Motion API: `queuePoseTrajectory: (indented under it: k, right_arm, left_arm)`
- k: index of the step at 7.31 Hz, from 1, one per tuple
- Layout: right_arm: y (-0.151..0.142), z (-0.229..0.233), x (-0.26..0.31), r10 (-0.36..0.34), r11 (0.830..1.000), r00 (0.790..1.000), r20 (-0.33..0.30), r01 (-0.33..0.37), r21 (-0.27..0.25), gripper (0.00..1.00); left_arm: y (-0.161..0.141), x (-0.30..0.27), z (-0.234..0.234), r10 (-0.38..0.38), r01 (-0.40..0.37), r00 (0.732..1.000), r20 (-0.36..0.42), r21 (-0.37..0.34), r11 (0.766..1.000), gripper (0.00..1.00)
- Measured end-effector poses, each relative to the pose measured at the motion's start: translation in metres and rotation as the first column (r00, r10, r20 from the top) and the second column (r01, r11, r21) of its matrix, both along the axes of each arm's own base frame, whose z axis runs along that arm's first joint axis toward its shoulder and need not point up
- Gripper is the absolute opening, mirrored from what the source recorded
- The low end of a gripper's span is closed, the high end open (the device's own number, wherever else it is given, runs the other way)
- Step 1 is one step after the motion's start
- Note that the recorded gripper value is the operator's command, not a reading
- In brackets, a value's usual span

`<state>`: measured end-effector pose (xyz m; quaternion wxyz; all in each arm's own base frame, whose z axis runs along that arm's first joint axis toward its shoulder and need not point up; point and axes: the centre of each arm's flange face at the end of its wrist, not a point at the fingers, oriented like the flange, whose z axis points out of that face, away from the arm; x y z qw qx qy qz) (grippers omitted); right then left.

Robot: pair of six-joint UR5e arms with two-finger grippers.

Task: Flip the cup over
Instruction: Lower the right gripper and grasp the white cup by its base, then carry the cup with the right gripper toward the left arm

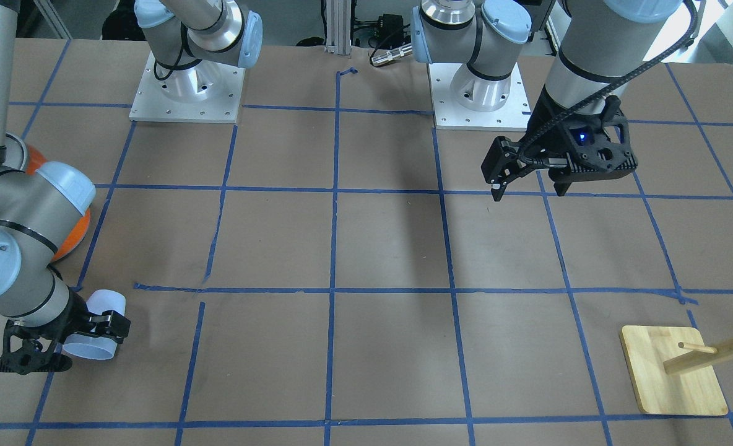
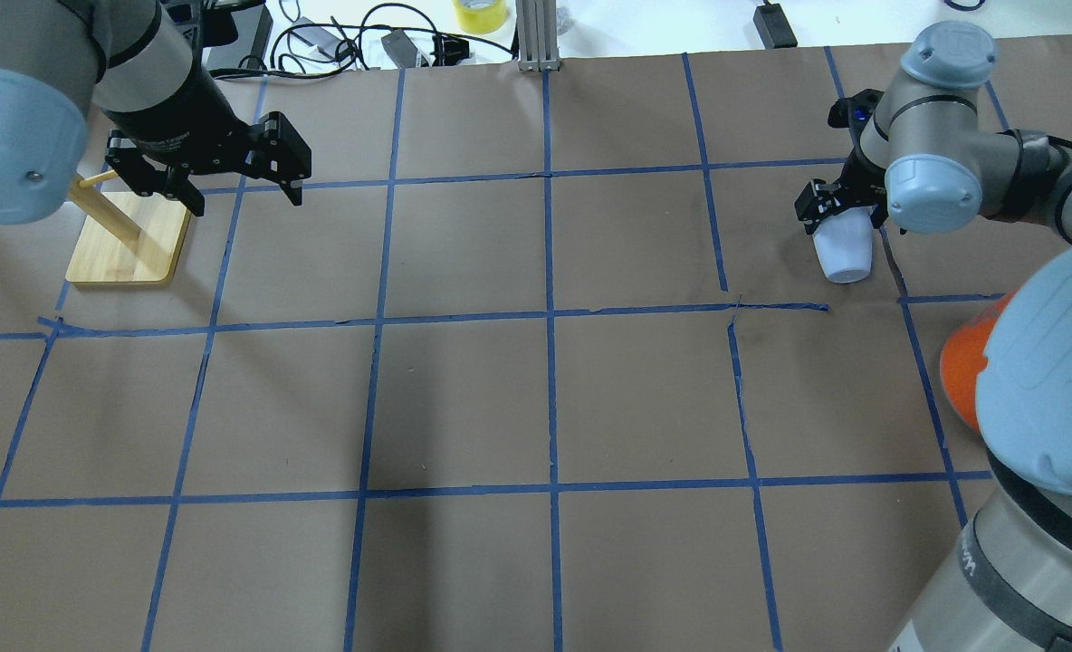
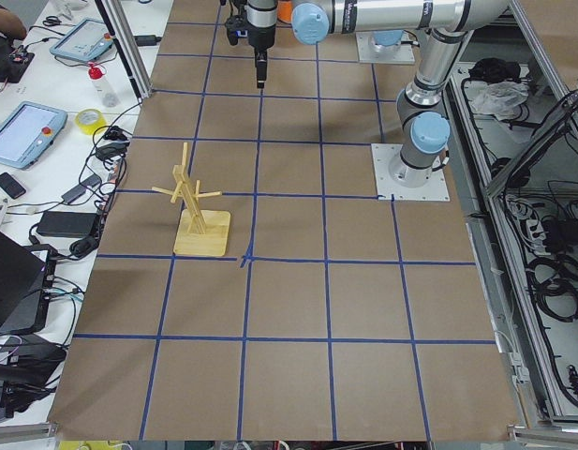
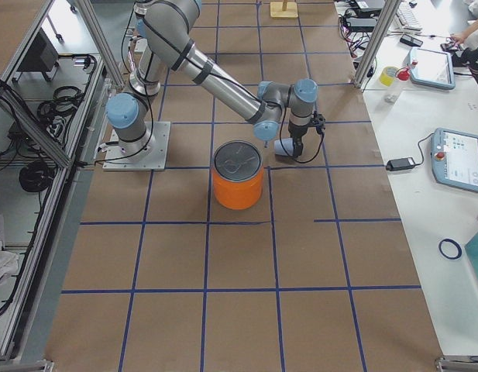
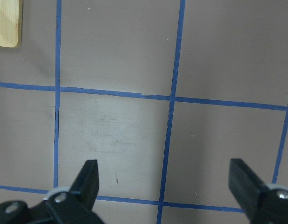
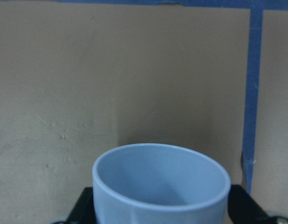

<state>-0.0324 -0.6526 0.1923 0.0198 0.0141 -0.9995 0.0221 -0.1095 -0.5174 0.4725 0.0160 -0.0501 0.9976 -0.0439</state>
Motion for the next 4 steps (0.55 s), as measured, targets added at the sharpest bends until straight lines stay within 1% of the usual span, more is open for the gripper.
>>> queuePoseTrajectory:
  k: [1,2,3,4]
  right_arm:
    - [-0.0004,-0.0027,0.0015,-0.001,1.0,1.0,0.014,0.001,-0.001,0.18]
    - [-0.0005,-0.0015,0.0017,0.001,1.0,1.0,0.016,-0.001,-0.003,0.05]
    - [-0.0003,0.0003,0.0012,0.008,1.0,1.0,0.01,-0.008,-0.002,0.03]
    - [0.0003,0.0069,0.0021,0.019,1.0,1.0,0.005,-0.019,-0.007,0.04]
  left_arm:
    - [0.0,0.0,0.0,0.0,0.0,1.0,0.0,0.0,1.0,1.0]
    - [-0.0001,0.0,0.0,0.0,0.0,1.0,0.0,0.0,1.0,1.0]
    - [-0.0001,0.0,0.0,-0.001,0.001,1.0,0.0,0.0,1.0,1.0]
    - [-0.0001,0.0,0.0,-0.002,0.002,1.0,0.0,0.0,1.0,1.0]
